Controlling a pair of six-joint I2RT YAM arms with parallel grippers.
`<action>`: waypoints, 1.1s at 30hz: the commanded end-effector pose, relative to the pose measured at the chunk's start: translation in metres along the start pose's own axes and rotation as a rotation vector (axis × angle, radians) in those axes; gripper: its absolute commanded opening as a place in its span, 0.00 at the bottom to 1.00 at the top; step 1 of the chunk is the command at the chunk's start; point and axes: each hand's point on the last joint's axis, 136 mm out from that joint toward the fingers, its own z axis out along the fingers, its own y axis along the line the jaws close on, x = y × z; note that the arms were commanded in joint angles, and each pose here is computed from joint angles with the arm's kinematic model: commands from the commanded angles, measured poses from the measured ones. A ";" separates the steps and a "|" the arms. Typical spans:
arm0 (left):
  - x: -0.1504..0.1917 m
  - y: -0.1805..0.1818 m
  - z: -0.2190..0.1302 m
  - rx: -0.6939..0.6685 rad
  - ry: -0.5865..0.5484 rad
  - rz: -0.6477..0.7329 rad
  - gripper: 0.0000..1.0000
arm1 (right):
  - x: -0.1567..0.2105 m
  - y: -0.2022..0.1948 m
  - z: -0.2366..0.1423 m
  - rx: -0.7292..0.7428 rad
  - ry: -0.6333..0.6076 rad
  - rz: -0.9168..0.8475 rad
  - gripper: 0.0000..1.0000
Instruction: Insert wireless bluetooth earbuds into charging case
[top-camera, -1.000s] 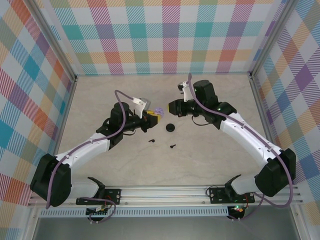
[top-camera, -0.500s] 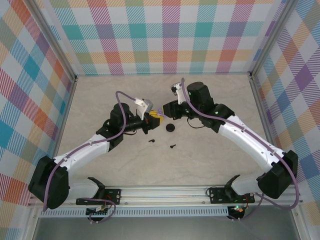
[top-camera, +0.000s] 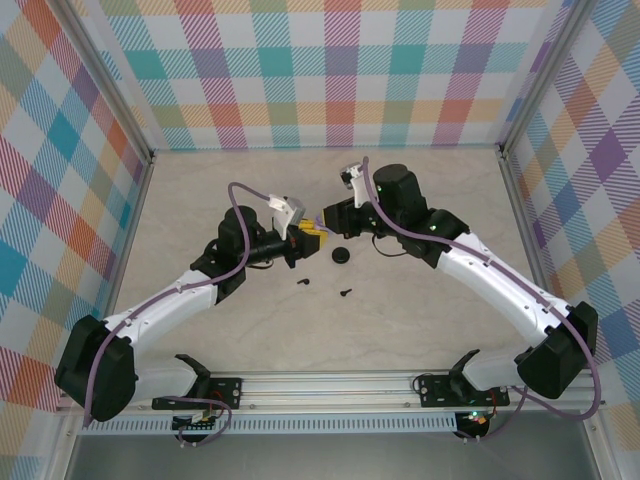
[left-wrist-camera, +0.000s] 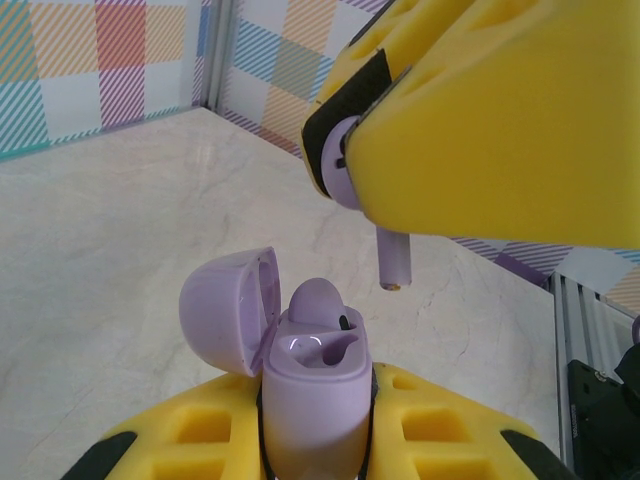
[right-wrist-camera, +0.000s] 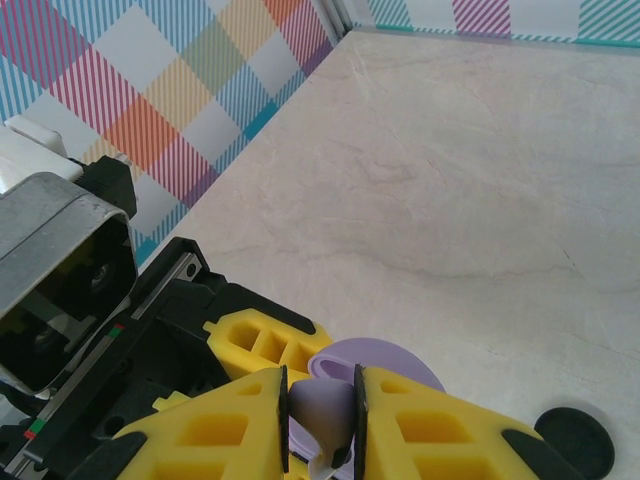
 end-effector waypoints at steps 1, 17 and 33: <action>-0.020 -0.016 -0.003 0.044 -0.057 0.054 0.00 | -0.010 0.007 -0.005 -0.009 -0.044 -0.030 0.23; -0.028 -0.022 -0.007 0.060 -0.071 0.051 0.00 | -0.005 0.006 0.000 0.006 -0.030 -0.040 0.23; -0.032 -0.024 -0.006 0.074 -0.078 0.047 0.00 | -0.004 0.006 0.007 0.010 -0.010 -0.050 0.23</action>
